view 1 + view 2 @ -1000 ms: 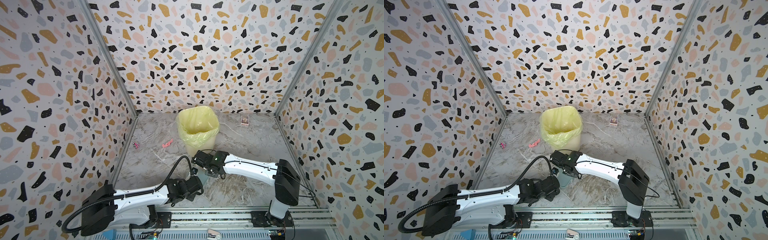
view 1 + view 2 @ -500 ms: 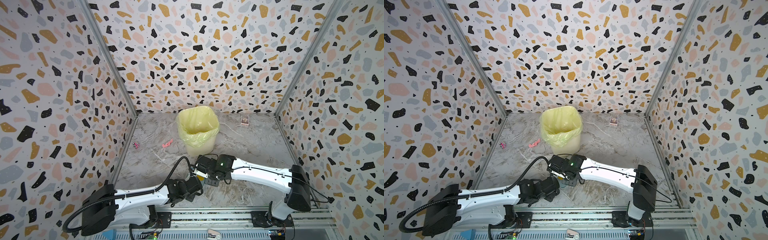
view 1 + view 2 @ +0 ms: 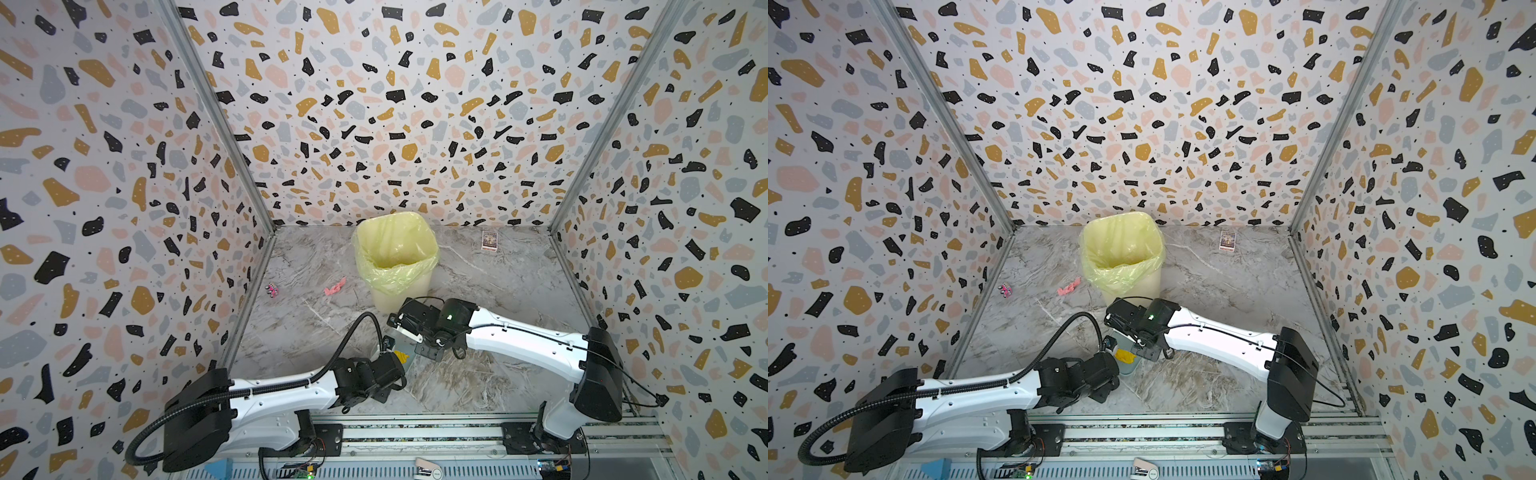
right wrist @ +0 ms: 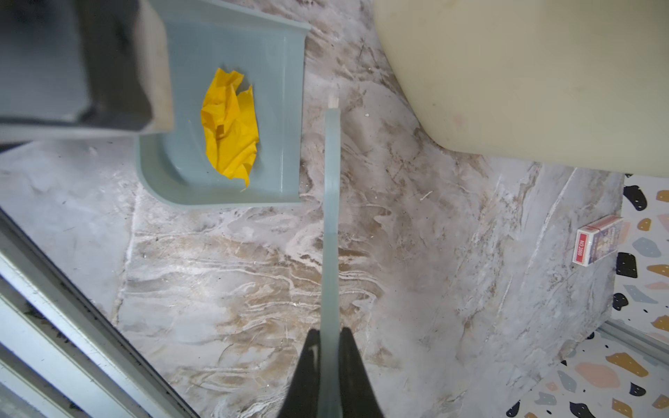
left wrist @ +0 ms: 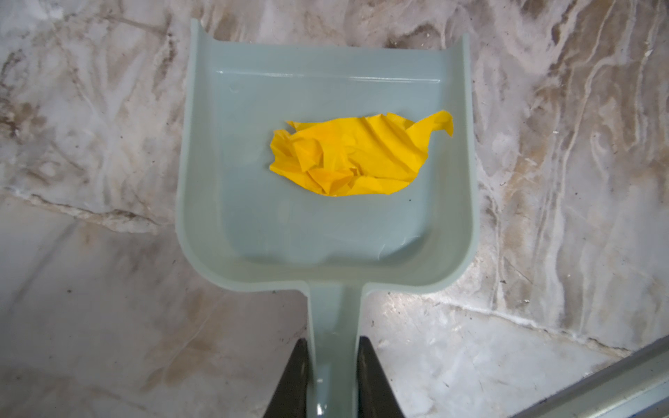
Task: Sweep away the paper scraps from the table
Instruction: 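Draw the brush back with the right gripper while the left lifts the dustpan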
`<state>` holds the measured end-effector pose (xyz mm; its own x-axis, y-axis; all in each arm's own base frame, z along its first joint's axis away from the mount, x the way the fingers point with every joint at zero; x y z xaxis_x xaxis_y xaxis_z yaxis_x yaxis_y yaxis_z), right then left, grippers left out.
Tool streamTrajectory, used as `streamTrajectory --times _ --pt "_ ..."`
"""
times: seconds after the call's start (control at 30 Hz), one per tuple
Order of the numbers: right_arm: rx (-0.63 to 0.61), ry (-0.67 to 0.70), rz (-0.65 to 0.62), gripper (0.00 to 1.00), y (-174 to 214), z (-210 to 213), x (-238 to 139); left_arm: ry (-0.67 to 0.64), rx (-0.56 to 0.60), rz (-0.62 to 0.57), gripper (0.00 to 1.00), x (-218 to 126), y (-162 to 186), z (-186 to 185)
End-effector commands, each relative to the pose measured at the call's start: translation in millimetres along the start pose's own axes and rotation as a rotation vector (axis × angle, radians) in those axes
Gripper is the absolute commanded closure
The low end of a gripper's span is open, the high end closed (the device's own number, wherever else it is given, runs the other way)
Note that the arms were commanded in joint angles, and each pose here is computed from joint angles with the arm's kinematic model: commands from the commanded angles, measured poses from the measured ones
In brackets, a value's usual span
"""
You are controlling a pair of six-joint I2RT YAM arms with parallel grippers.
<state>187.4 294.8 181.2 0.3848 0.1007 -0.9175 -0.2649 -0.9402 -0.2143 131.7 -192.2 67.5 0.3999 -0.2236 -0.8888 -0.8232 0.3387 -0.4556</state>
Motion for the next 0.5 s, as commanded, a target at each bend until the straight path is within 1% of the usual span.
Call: streamTrajectory --times 0.0,0.17,0.3,0.47 --pt "0.051 0.026 -0.012 1.00 11.2 -11.0 -11.5 0.013 -0.001 -0.048 1.00 -7.1 -9.7 -0.6" --pt "0.132 0.034 -0.019 1.00 27.7 -21.7 -14.6 0.067 -0.008 -0.108 1.00 -18.5 -20.9 -6.5" --pt "0.202 0.024 -0.040 1.00 37.9 -28.7 -19.0 0.095 -0.005 -0.130 1.00 -24.5 -27.0 -11.4" --pt "0.304 0.003 -0.081 1.00 51.9 -40.2 -26.8 0.091 0.036 -0.172 1.00 -41.1 -41.3 -17.1"
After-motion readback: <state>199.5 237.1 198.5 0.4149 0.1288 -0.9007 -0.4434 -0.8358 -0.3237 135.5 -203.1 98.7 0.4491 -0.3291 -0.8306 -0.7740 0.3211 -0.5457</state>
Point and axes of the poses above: each gripper's point midway between its finger pads, its own x axis out along the fingers, its own z axis along the line the jaws close on, y = z × x, the point moved 3 cm from there along -x, back along the fingers, and after that the axes turned 1 degree about -x, right-handed, at the moved point
